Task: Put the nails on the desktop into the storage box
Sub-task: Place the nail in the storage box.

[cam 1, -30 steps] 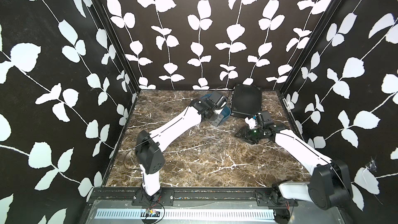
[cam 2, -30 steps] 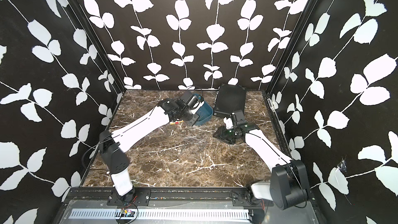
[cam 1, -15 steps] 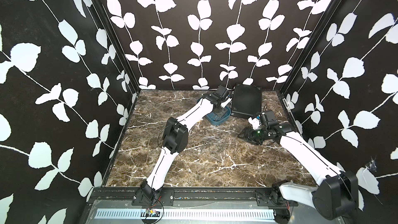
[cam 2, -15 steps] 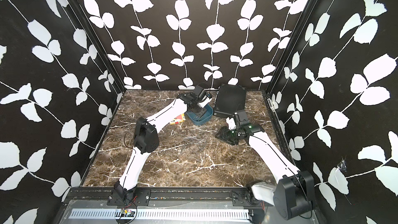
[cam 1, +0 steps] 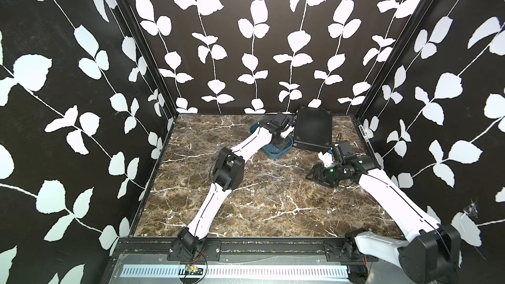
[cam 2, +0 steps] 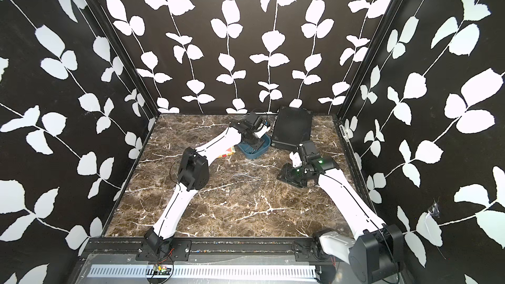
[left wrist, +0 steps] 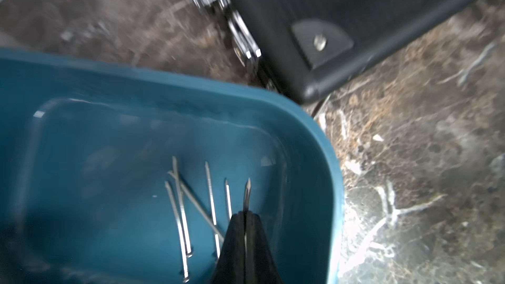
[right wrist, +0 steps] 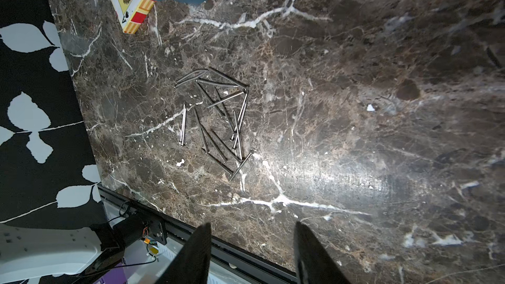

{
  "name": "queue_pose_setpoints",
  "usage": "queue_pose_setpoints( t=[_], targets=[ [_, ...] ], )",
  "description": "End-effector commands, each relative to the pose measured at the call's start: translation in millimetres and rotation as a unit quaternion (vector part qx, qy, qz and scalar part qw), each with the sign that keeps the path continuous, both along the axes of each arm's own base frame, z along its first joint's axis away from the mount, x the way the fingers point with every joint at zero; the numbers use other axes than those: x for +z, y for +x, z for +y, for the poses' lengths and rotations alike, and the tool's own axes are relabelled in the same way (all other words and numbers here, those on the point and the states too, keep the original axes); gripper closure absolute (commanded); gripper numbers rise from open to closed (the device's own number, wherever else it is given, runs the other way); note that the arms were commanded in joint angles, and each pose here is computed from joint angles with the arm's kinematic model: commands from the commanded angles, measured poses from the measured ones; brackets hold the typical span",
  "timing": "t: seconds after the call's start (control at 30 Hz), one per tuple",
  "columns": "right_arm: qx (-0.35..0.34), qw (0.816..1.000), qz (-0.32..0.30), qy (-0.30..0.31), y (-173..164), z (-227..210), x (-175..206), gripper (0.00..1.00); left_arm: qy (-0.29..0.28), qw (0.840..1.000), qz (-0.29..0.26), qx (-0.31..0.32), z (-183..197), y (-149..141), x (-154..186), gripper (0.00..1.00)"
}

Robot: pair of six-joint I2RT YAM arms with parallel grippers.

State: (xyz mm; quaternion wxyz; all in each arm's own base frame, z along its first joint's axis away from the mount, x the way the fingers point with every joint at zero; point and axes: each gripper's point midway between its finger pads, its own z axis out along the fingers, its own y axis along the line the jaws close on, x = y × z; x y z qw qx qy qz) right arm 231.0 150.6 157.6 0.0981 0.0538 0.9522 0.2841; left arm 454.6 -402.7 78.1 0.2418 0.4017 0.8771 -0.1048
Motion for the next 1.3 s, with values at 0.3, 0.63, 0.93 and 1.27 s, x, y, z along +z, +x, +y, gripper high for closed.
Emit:
queue_pose_setpoints(
  t=[0.3,0.63,0.93,1.27],
  targets=[
    [0.016,1.000,-0.020,-0.007,2,-3,12,0.49,0.007,0.999,0.021,0.024,17,5,-10,0.76],
    [0.048,0.999,-0.026,-0.003,4,7,2,0.49,-0.062,0.997,0.009,0.035,11,-13,72,0.63],
    [0.226,0.970,-0.046,-0.076,-18,55,-29,0.50,-0.064,0.992,0.013,0.112,83,-83,109,0.60],
    [0.371,0.917,-0.058,-0.133,-29,117,-65,0.50,-0.078,0.961,0.092,0.249,177,-190,51,0.60]
  ],
)
